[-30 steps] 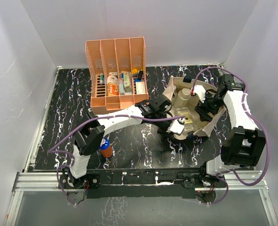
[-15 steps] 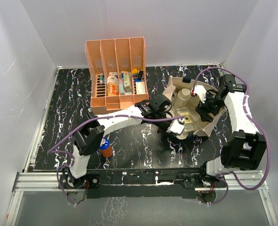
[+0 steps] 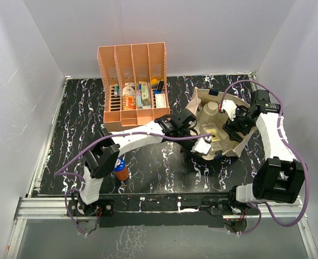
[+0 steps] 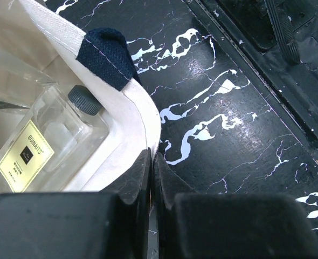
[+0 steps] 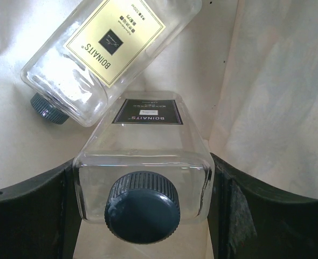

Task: Place the personal care products into the canvas bag
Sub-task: Adjust the care product in the canvas bag.

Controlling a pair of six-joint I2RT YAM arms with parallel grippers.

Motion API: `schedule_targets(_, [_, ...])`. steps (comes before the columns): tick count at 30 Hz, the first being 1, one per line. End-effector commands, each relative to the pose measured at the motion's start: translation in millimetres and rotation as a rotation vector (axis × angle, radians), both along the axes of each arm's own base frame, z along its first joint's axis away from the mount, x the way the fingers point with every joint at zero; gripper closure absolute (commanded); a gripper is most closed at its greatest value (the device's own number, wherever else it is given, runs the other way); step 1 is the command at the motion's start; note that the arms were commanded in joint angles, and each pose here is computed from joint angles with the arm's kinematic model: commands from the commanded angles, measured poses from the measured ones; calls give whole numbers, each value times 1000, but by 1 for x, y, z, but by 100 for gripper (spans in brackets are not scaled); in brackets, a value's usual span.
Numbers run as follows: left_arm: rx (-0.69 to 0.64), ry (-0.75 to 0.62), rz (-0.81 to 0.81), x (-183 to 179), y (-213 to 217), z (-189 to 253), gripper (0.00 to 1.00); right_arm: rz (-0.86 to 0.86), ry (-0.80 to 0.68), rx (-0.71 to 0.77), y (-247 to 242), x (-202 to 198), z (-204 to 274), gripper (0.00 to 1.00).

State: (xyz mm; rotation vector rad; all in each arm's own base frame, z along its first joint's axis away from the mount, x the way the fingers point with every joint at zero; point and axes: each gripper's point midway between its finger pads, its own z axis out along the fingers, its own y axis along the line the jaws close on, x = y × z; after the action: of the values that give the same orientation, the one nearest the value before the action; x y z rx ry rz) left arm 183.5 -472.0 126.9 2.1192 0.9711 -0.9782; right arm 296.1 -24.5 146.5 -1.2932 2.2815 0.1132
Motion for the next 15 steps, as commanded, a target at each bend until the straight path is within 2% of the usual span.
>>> schedule_targets(1, [-83, 7, -40, -9, -7, 36, 100, -3, -65, -68, -14, 8, 7, 72])
schedule_targets(7, [-91, 10, -32, -8, -9, 39, 100, -7, -50, -61, -15, 16, 9, 59])
schedule_targets(9, [-90, 10, -31, -8, -9, 39, 100, -9, -47, -62, -16, 19, 12, 48])
schedule_targets(15, [-87, 6, -28, -8, -8, 39, 100, -5, -29, -40, -13, 21, 17, 31])
